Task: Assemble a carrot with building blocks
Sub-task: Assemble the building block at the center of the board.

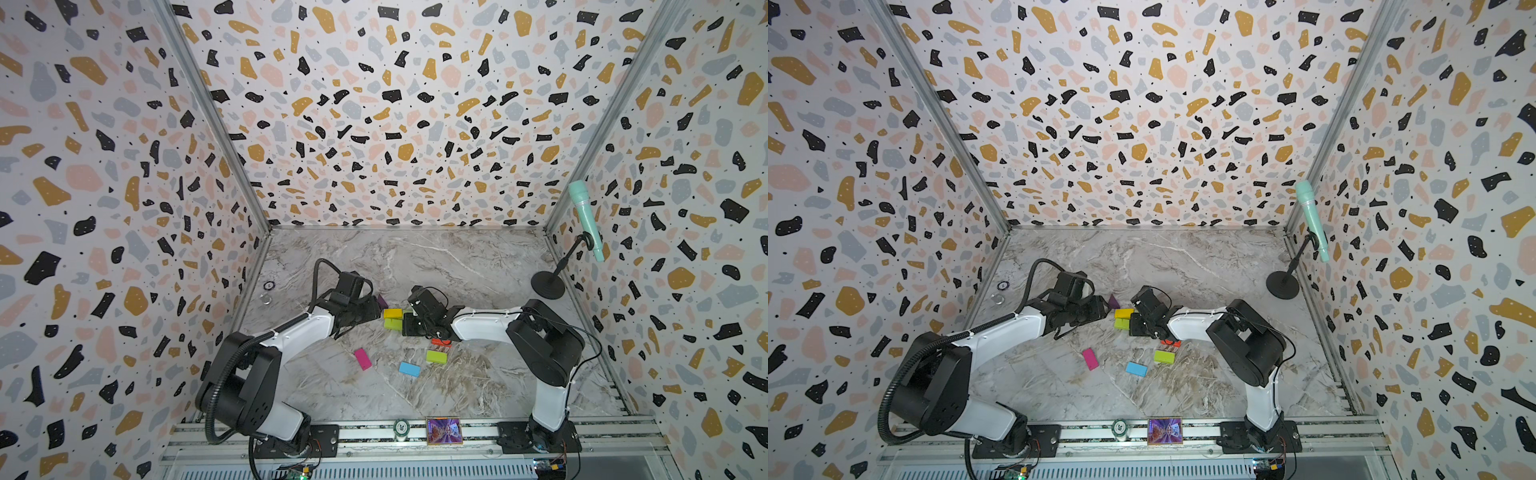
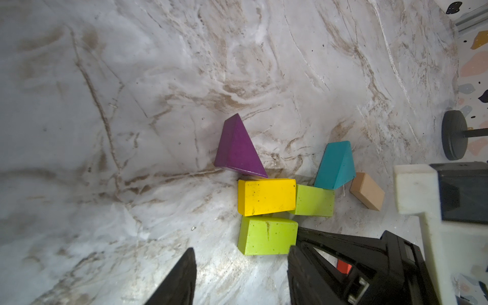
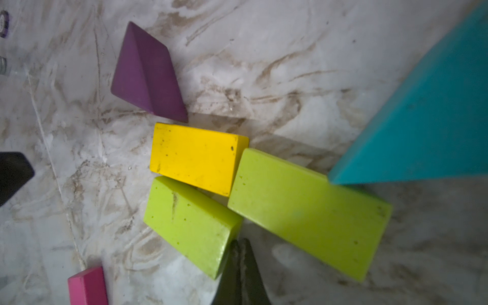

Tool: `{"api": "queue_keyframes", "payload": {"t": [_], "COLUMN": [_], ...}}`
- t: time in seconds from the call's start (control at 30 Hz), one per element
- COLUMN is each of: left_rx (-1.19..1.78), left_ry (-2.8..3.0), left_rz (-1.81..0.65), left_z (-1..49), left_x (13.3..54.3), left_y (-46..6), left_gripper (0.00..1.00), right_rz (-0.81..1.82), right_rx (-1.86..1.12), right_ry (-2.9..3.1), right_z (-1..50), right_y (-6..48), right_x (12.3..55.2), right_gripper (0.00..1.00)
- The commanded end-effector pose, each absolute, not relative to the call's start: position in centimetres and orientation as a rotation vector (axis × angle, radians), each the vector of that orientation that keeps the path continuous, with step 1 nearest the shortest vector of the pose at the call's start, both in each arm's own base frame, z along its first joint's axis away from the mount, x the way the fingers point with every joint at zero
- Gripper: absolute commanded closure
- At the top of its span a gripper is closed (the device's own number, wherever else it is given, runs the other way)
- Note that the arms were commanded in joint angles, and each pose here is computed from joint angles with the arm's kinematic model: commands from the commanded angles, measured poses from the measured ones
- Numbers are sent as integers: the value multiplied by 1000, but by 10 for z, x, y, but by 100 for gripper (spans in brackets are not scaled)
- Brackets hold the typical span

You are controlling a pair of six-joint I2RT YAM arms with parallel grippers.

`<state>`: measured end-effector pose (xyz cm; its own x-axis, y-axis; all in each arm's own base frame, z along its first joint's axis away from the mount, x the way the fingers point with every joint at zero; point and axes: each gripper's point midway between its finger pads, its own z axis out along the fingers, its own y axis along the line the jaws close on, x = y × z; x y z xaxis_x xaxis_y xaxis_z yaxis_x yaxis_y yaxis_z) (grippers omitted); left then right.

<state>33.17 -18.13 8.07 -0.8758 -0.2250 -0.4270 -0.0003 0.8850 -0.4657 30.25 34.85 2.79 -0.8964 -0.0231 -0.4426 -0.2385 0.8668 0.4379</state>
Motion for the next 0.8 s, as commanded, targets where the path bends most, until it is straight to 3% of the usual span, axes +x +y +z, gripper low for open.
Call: {"api": "queue_keyframes", "payload": {"t": [0.0, 0.3, 0.53, 0.77], "left_rx": [-161, -160, -137, -65], "left_ry": [2540, 2494, 2449, 2445], "left_rz": [-655, -660, -667, -716], "left_z": [88, 101, 113, 113], "left_x": [332, 335, 341, 350], "left_y": [-181, -180, -182, -193], "left_gripper": [44, 44, 42, 40], "right_rz": [720, 729, 489, 336], "right_rx": [-201, -182, 124, 342], "right_ry": [2568, 2468, 2483, 2532], "right_z": [46, 113, 116, 77], "right_y": [354, 326, 234, 201], "right_x": [310, 297, 304, 318], "right_gripper": [98, 90, 45, 33]}}
